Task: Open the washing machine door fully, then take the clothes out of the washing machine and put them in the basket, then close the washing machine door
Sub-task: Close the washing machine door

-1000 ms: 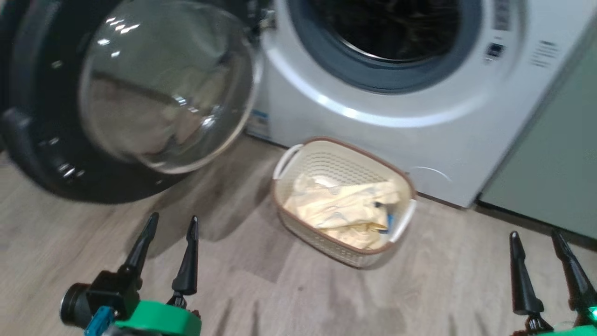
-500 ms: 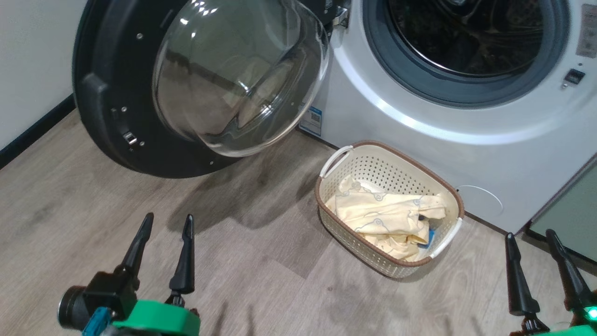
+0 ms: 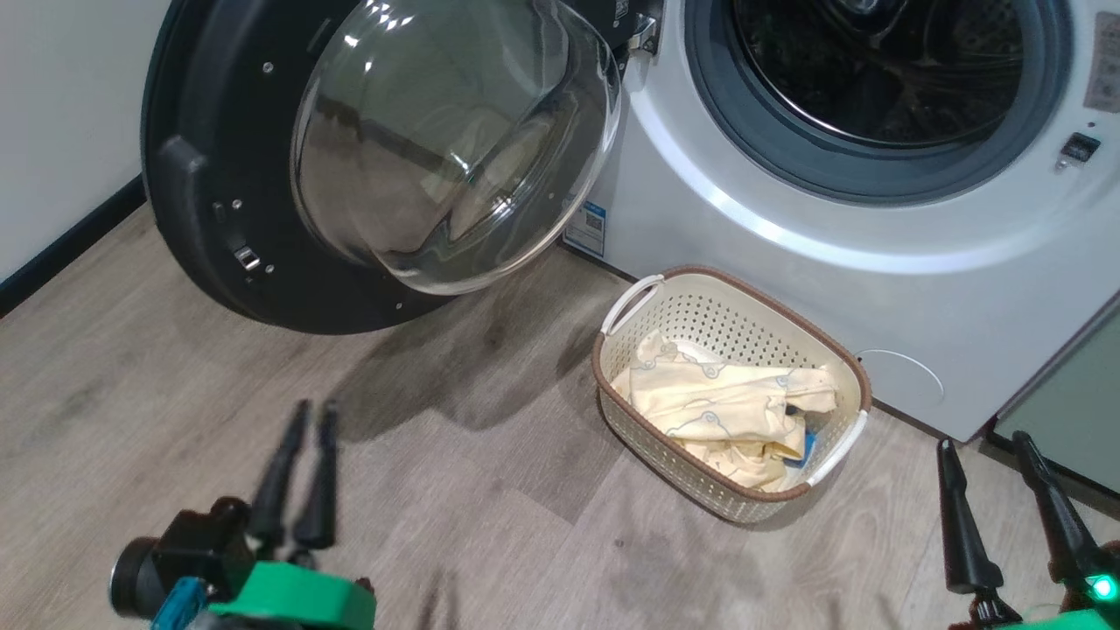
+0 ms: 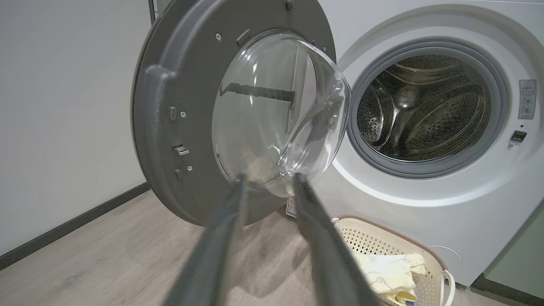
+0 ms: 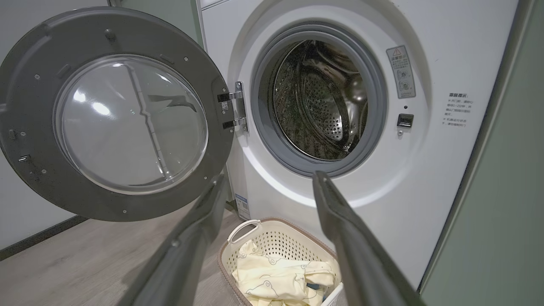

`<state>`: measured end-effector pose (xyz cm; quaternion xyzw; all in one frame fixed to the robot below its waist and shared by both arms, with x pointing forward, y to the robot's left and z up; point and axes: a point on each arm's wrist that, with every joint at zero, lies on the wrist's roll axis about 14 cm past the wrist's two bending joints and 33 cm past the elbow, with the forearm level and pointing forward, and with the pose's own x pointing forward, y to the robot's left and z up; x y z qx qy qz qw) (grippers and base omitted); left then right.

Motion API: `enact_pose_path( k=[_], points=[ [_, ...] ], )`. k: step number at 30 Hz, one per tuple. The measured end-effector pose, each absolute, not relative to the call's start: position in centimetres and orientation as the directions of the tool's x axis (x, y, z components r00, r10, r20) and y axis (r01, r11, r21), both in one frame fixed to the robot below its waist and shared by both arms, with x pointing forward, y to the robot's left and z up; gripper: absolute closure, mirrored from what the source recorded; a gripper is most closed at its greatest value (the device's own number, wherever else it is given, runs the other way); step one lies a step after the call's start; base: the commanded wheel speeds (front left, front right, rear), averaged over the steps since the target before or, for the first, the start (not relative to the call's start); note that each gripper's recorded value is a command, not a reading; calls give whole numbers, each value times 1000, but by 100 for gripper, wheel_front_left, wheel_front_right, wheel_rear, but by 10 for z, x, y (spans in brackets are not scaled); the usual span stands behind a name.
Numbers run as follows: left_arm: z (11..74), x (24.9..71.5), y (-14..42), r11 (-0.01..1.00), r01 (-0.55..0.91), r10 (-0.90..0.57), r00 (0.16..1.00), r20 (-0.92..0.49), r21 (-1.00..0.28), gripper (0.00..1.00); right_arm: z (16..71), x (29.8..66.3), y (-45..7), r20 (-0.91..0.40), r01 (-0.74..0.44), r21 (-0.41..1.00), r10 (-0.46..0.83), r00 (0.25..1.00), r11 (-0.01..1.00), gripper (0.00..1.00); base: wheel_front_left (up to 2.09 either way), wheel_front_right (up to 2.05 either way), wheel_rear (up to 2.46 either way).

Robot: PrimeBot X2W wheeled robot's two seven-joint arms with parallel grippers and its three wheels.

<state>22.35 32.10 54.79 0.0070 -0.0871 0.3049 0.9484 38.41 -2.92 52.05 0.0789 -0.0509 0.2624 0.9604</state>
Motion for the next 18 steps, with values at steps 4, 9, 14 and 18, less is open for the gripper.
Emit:
enact_pose_path(
  k=[4,9,14,18],
  points=[
    [548,225,320,818,-574,572,803,168,-45,100,520,384,-30,137,-510,125,494,859,851,0,0,0,0],
    [550,227,316,833,-547,553,814,176,-88,100,519,385,-30,135,-511,126,495,858,850,0,0,0,0],
    [561,229,311,847,-490,527,823,211,-204,100,519,385,-27,136,-517,124,501,855,847,0,0,0,0],
    [584,230,308,818,-383,523,806,278,-429,100,520,385,-26,139,-521,122,505,852,845,0,0,0,0]
  ],
)
